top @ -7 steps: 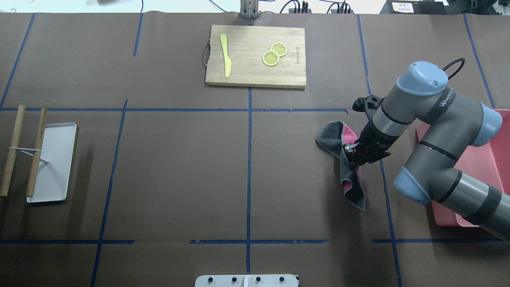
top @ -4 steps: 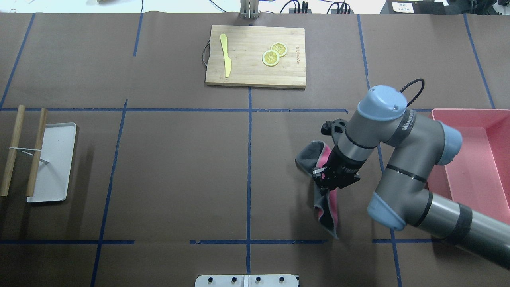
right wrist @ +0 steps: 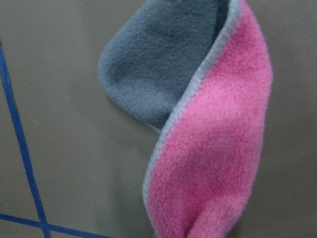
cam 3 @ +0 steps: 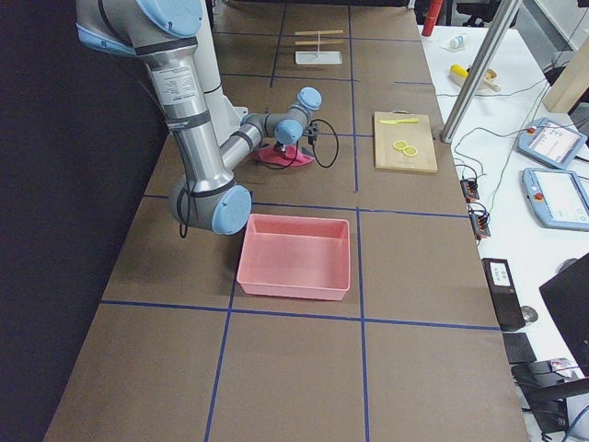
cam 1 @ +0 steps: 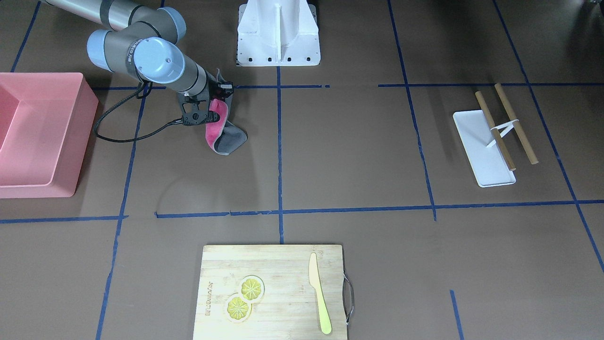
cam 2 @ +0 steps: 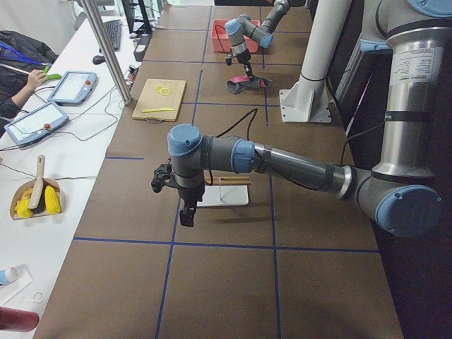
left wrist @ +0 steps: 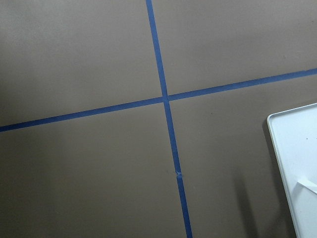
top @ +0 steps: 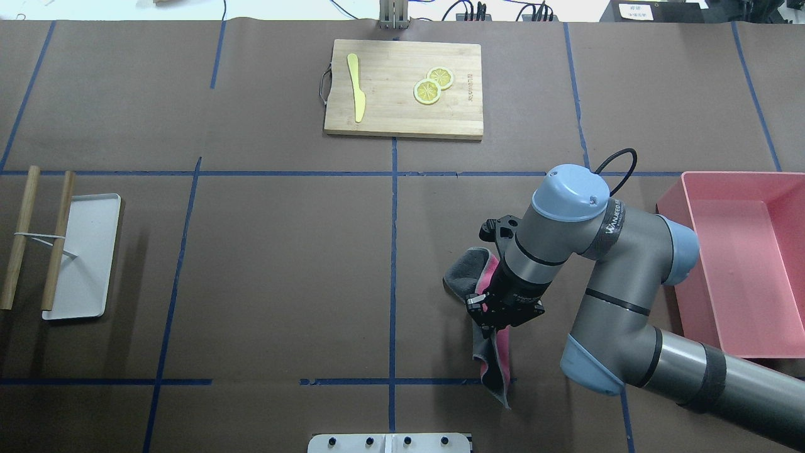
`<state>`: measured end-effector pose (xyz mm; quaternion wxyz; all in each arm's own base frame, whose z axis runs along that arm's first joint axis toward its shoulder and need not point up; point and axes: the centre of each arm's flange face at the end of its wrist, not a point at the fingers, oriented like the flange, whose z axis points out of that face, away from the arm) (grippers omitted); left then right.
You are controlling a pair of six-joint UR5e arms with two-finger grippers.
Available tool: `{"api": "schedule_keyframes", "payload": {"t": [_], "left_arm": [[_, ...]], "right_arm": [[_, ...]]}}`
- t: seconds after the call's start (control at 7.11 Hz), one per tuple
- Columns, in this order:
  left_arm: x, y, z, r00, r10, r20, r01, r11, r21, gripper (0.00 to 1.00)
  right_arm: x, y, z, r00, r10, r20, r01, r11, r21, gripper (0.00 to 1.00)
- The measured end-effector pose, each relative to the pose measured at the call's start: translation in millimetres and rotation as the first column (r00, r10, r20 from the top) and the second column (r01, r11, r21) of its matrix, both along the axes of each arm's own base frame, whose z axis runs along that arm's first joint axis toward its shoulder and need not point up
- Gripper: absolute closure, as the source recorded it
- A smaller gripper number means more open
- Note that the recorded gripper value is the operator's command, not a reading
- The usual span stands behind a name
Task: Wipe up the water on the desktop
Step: 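Wipe the cloth again across the table with the right gripper, then carry the cloth into the pink bin and open the right gripper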
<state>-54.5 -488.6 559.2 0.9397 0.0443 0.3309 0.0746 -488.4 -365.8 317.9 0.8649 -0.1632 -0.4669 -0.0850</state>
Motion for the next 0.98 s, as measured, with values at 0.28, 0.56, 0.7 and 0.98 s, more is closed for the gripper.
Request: {"api": "schedule_keyframes", "payload": {"t": [0.28, 0.56, 0.7, 0.98], "left_arm": [[0, -1, -1, 1.0, -0.002, -0.001, 0.002, 1.0, 0.001, 0.0], [0, -2, -2, 1.0, -0.003, -0.001, 0.003, 1.0, 0.002, 0.0], [0, -2, -3, 1.0, -0.004, -0.001, 0.004, 1.0, 0.003, 0.0], [0, -2, -3, 1.0, -0.003, -0.001, 0.003, 1.0, 0.003, 0.0]], "right_arm": [[31, -33, 12, 0.994, 0.106, -0.032, -0.106, 0.994, 0.03, 0.97], [72, -67, 32, 0.977, 0.203, -0.066, -0.2, 0.979, 0.045, 0.97], [92, -81, 43, 0.967, 0.241, -0.081, -0.238, 0.97, 0.042, 0.97], [132, -99, 48, 0.948, 0.307, -0.088, -0.304, 0.952, 0.04, 0.98]]}}
